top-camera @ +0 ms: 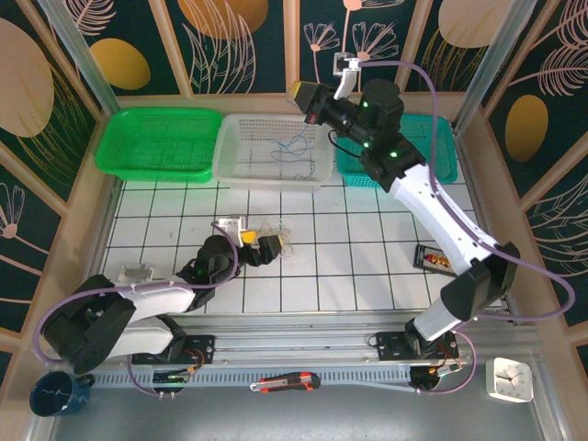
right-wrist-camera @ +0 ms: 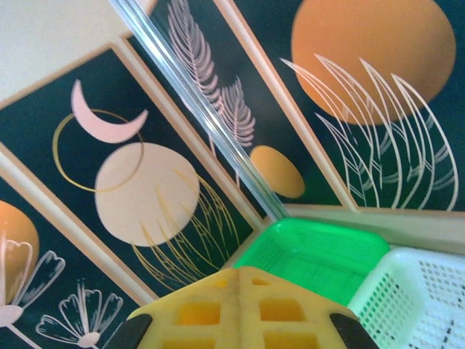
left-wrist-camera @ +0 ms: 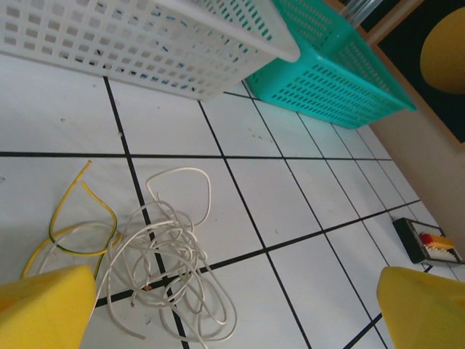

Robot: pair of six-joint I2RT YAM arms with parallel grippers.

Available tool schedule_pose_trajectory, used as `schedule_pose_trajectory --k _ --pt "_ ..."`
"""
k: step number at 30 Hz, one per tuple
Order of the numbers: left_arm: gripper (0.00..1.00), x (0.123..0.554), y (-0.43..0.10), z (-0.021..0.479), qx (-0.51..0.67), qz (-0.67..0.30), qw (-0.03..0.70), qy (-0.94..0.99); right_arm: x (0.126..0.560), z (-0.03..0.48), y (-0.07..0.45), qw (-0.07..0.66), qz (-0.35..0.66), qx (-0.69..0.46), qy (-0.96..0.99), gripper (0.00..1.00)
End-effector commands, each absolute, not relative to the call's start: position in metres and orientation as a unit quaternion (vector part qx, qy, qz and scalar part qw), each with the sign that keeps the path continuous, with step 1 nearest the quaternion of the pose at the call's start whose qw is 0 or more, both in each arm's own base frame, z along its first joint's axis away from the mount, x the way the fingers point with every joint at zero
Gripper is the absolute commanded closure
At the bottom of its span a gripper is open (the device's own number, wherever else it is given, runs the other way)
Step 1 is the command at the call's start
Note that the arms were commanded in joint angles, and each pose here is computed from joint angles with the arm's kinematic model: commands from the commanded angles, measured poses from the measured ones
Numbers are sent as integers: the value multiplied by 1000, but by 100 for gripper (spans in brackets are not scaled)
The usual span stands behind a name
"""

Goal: Untangle the cables

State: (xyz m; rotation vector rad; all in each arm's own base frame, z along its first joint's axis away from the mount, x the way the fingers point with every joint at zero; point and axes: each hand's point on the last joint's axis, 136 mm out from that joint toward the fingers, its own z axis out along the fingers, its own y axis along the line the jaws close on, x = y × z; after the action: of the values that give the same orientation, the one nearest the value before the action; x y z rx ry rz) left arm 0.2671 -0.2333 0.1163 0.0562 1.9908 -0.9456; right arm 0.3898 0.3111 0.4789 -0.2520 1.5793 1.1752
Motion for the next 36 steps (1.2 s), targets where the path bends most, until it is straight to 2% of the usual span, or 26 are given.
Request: schedule_pose_trajectory --k 1,7,17,36 --pt "1 267 -225 116 6 -374 457 807 392 500 319 550 523 -123 639 100" --pt "1 266 -222 120 -3 -378 462 802 431 471 320 535 518 -111 658 100" --pt "1 270 -222 124 -18 -383 463 799 472 430 336 517 508 -129 677 100" --pt "1 292 -212 135 -57 -346 500 792 514 335 370 484 479 -178 710 100"
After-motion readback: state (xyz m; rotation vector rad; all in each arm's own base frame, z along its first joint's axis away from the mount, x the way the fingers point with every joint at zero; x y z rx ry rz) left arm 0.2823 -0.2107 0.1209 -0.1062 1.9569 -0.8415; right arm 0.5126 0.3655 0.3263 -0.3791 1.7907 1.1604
